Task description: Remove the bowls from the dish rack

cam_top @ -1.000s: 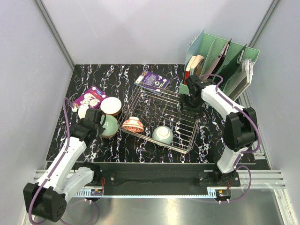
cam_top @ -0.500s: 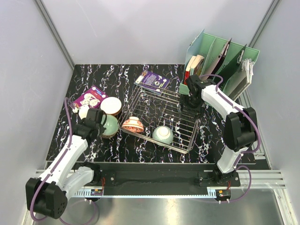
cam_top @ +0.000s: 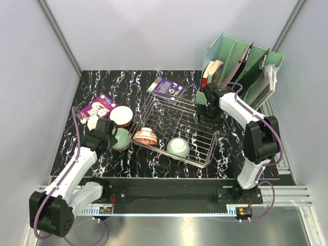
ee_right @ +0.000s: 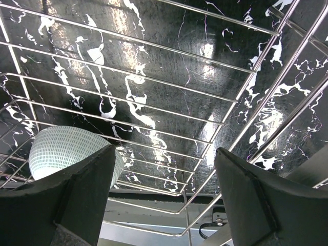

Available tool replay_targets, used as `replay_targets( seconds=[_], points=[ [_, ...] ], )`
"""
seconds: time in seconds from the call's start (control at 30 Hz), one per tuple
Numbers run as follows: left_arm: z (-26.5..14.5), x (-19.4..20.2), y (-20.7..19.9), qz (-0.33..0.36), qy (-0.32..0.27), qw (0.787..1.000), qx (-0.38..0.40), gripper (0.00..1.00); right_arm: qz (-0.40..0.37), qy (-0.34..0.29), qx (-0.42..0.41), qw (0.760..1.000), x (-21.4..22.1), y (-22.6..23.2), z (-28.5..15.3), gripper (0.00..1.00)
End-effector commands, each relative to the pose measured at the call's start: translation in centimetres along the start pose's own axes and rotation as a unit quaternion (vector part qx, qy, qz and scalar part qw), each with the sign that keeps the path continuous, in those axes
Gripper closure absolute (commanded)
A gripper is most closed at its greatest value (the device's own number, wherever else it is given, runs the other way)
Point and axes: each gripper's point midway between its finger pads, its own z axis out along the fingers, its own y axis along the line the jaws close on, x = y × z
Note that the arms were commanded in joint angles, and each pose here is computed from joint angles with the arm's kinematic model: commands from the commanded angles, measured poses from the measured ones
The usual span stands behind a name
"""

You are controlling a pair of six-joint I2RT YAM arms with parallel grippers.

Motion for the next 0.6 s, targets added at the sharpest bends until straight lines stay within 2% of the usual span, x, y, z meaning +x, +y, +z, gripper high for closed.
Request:
replay_targets(
  seconds=[0.0,0.23,0.4,0.5,0.53,0.57],
  points=[
    [-0.3,-1.3,-1.1,-0.021,-0.021,0.999,0.017,0.55,-0.005,-0.001,-0.014,1.0,-0.5,0.5,-0.5,0.15],
    [-0.9,-1.9,-0.3,-0.02,-0.032,0.999,0.001,0.48,-0.002,0.002,-0.016,1.0,-0.4,0.6,-0.1,0.15],
    [-0.6,-1.5,0.1,-0.012,-0.025,1.0,-0.011,0.49,-0.002,0.001,-0.018,1.0,-0.4,0.7,0.0,0.15],
    [-0.3,-1.0,0.3,-0.009,-0.018,1.0,-0.018,0.56,-0.001,0.003,-0.016,1.0,-0.4,0.6,0.1,0.15],
    [-0.2,-0.9,0.4,-0.008,-0.016,1.0,-0.02,0.66,0.001,0.004,-0.016,1.0,-0.3,0.6,0.1,0.15],
    [0.0,-0.8,0.5,-0.006,-0.015,1.0,-0.022,0.7,0.0,0.005,-0.016,1.0,-0.3,0.6,0.1,0.15]
  ],
)
